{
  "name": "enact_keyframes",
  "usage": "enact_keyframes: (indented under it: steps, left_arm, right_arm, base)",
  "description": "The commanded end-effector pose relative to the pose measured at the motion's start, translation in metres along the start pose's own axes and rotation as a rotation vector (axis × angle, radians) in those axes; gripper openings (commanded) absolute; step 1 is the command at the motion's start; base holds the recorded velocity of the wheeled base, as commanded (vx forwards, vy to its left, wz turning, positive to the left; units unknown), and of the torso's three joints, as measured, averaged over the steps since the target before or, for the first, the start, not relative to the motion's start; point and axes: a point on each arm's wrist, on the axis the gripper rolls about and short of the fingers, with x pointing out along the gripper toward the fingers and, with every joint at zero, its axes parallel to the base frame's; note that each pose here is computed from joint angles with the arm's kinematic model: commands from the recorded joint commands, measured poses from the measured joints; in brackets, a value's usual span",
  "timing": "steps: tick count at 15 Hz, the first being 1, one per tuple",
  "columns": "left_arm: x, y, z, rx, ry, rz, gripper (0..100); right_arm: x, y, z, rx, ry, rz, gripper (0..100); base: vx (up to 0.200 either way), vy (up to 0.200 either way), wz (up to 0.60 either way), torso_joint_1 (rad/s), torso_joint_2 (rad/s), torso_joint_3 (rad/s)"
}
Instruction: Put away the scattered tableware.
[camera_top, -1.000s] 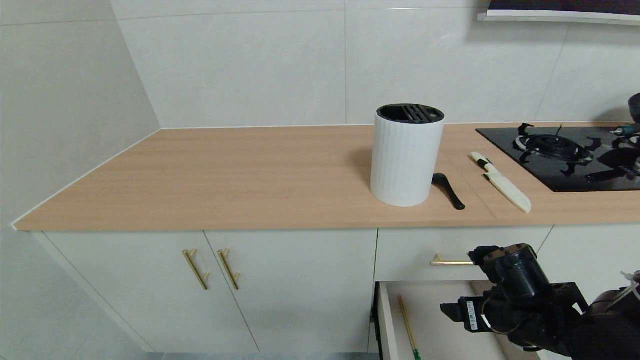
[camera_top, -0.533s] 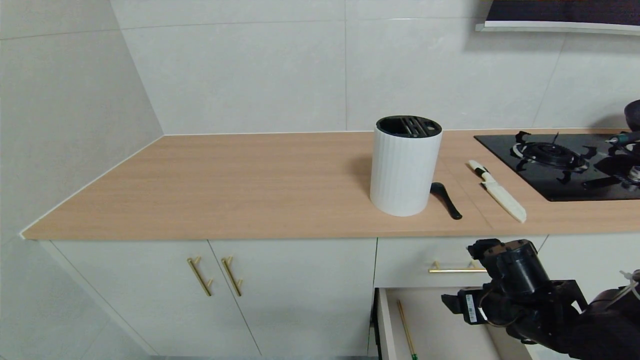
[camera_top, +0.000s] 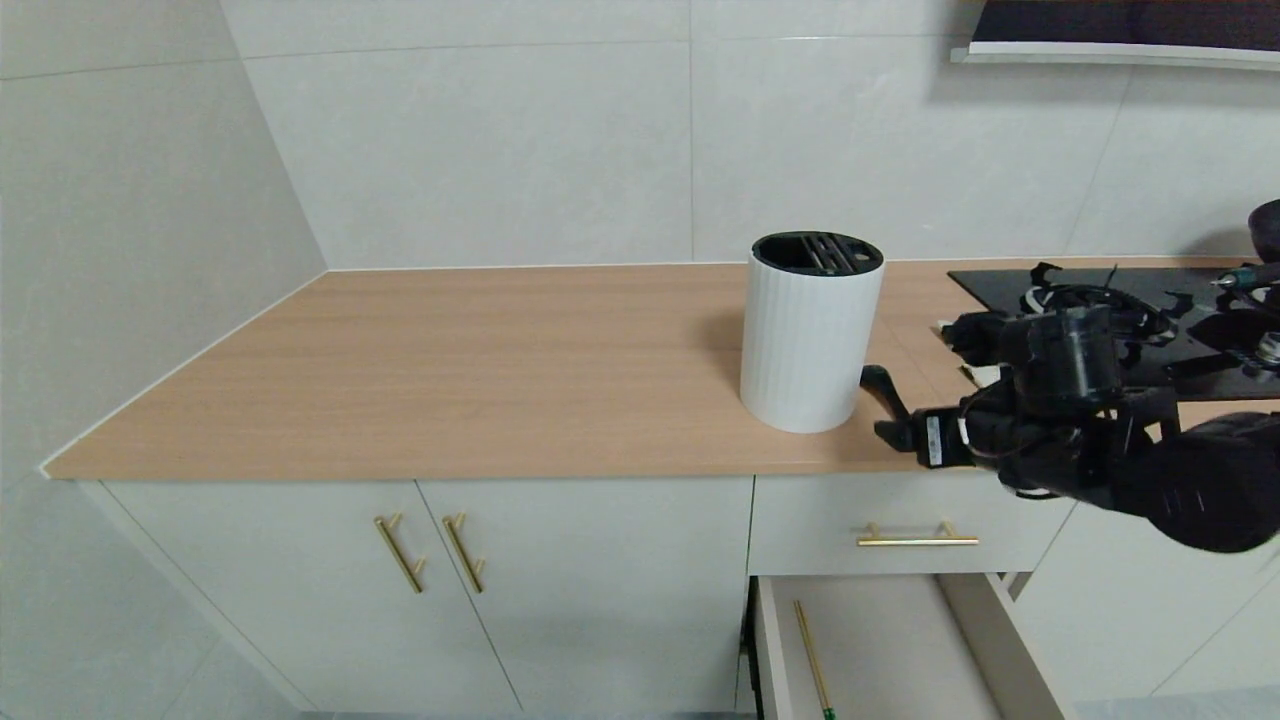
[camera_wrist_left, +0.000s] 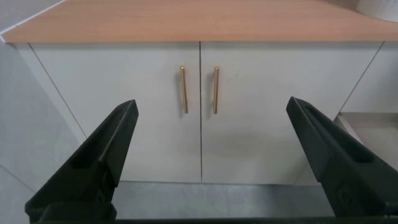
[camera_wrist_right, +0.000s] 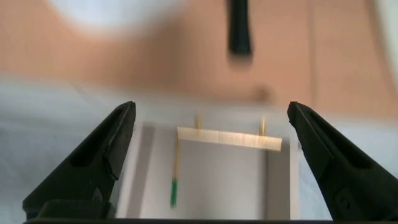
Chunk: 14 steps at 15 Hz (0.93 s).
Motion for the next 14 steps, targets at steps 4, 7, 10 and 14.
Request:
enact_keyframes:
  steps: [4, 7, 10, 14]
  left_arm:
    - [0.000, 0.000, 0.000, 0.000, 0.000, 0.000, 100]
    - [0.000, 0.000, 0.000, 0.000, 0.000, 0.000, 100]
    - [0.000, 0.000, 0.000, 0.000, 0.000, 0.000, 100]
    - [0.000, 0.000, 0.000, 0.000, 0.000, 0.000, 100]
  right_arm:
    - [0.060, -0.016, 0.029, -0.041, -0.008, -0.047, 100]
    - [0.083, -0.023, 0.017, -0.036, 0.033, -0.022, 100]
    - [0.085, -0.023, 0.013, -0.037, 0.047, -0.016, 100]
    - [0.093, -0.022, 0.007, -0.040, 0.063, -0.017, 100]
  base:
    - [0.000, 0.000, 0.00, 0.000, 0.00, 0.000]
    - [0.000, 0.000, 0.00, 0.000, 0.00, 0.000]
    - [0.000, 0.000, 0.00, 0.000, 0.00, 0.000]
    - [0.000, 0.000, 0.00, 0.000, 0.00, 0.000]
